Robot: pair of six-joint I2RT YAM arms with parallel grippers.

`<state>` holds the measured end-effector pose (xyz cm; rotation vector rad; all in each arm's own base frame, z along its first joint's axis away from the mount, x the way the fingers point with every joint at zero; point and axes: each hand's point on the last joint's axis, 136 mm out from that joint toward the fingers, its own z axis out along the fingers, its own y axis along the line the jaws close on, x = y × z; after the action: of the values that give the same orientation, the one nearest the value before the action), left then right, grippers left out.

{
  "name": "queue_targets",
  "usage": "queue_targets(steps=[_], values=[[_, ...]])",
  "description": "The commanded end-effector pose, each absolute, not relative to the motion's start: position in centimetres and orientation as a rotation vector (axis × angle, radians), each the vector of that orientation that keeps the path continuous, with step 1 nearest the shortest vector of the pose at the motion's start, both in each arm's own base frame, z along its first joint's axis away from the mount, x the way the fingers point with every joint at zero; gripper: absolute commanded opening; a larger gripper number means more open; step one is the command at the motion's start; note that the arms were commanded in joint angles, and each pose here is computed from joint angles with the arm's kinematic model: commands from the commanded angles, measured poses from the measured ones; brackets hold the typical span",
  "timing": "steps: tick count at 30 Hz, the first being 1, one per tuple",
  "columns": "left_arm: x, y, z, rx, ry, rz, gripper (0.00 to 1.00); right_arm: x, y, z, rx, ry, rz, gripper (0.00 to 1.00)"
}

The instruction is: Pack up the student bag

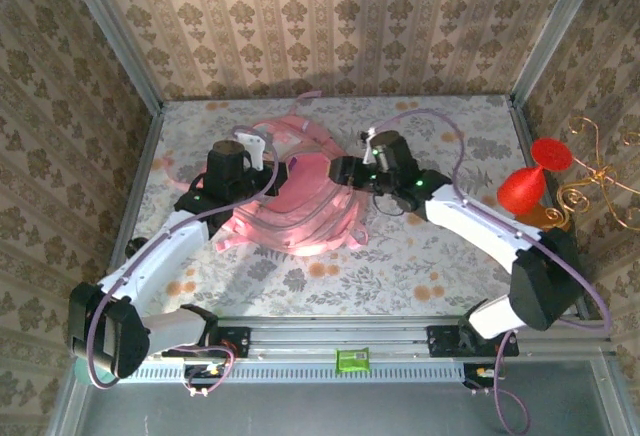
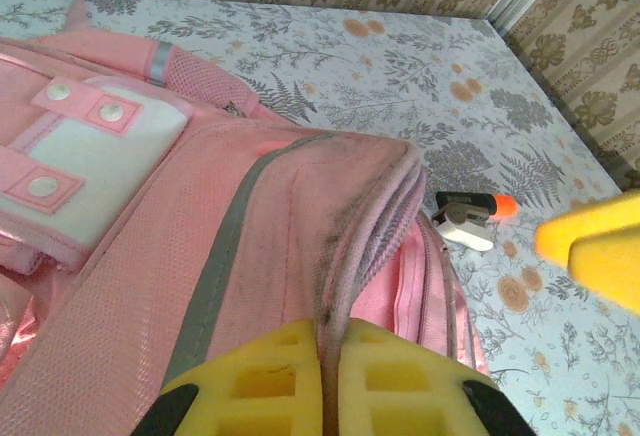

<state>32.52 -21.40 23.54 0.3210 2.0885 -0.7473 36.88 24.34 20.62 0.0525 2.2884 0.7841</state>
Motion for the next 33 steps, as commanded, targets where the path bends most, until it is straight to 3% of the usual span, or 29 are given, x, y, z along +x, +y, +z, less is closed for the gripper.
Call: queue_targets(steps=[1, 3, 7, 16, 33], values=[[33.1, -21.3, 27.7, 0.306, 1.929, -0.769, 0.0, 36.9, 14.8, 14.1, -0.026, 2.504, 0.227, 0.71], [33.1, -21.3, 27.7, 0.306, 1.932, -0.768, 0.0, 38.1, 11.9, 12.7, -0.009, 2.557, 0.142, 0.79], [33.0, -21.3, 27.9, 0.314, 1.929, -0.768, 0.0, 40.3, 9.6, 10.2, -0.026, 2.645, 0.065, 0.84], [32.9, -21.2, 27.6, 0.323, 1.945, -0.76, 0.0, 44.4, 12.0, 5.7, -0.089, 2.788, 0.142, 0.85], [33.1, -21.6, 26.8, 0.337, 1.963, -0.764, 0.0, 39.0, 13.5, 3.7, -0.093, 2.94, 0.25, 0.71]])
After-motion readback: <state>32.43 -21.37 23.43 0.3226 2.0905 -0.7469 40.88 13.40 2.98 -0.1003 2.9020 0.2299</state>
